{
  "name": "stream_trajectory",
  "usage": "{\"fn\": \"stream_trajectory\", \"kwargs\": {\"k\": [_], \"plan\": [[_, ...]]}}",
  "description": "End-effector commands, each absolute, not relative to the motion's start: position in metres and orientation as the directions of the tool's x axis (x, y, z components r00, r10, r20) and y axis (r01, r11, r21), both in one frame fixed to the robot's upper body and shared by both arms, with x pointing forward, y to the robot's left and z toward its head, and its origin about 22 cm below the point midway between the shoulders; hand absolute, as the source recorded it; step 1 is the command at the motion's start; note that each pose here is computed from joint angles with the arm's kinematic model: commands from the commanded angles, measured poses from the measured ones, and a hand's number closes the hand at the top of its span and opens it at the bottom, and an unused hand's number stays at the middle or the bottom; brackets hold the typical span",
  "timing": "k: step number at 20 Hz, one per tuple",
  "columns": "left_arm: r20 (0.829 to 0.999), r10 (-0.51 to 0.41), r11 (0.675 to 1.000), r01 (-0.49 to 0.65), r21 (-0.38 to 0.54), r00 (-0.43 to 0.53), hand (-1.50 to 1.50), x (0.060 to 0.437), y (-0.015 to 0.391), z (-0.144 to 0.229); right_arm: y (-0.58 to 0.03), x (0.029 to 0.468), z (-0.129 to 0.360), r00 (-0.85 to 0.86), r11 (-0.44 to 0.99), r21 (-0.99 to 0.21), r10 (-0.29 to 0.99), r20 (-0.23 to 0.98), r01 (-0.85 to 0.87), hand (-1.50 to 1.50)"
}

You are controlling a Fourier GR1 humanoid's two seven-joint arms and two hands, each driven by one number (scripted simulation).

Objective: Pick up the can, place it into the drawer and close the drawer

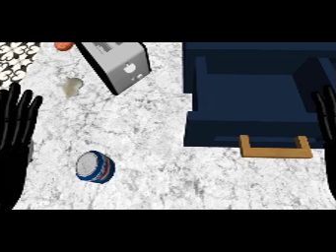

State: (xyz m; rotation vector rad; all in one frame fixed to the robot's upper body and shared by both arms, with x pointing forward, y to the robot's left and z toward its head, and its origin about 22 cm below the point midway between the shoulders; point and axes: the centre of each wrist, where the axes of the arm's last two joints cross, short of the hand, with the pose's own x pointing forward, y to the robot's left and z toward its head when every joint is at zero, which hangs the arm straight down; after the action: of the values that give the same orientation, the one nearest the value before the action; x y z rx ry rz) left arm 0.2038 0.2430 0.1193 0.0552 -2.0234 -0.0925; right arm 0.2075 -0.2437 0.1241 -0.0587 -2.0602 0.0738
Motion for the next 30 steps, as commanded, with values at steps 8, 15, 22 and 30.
{"fn": "stream_trajectory", "kwargs": {"k": [8, 15, 22, 30], "plan": [[0.979, -0.094, 0.981, 0.152, 0.122, -0.182, -1.5, 0.173, 0.216, 0.094, -0.256, 0.21, 0.108, -0.224, 0.991, -0.093, 0.112, 0.968, 0.093, -1.5], [0.983, -0.107, 0.98, 0.154, 0.13, -0.151, -1.5, 0.15, 0.215, 0.124, -0.252, 0.179, 0.105, -0.197, 0.989, -0.104, 0.123, 0.973, 0.102, -1.5], [0.991, -0.05, 0.99, 0.124, 0.065, -0.128, -1.5, 0.142, 0.212, 0.132, -0.248, 0.189, 0.097, -0.2, 0.987, -0.106, 0.13, 0.971, 0.122, -1.5], [0.993, -0.078, 0.994, 0.073, 0.085, -0.093, -1.5, 0.14, 0.219, 0.113, -0.291, 0.165, 0.08, -0.207, 0.991, -0.09, 0.109, 0.972, 0.099, -1.5]]}}
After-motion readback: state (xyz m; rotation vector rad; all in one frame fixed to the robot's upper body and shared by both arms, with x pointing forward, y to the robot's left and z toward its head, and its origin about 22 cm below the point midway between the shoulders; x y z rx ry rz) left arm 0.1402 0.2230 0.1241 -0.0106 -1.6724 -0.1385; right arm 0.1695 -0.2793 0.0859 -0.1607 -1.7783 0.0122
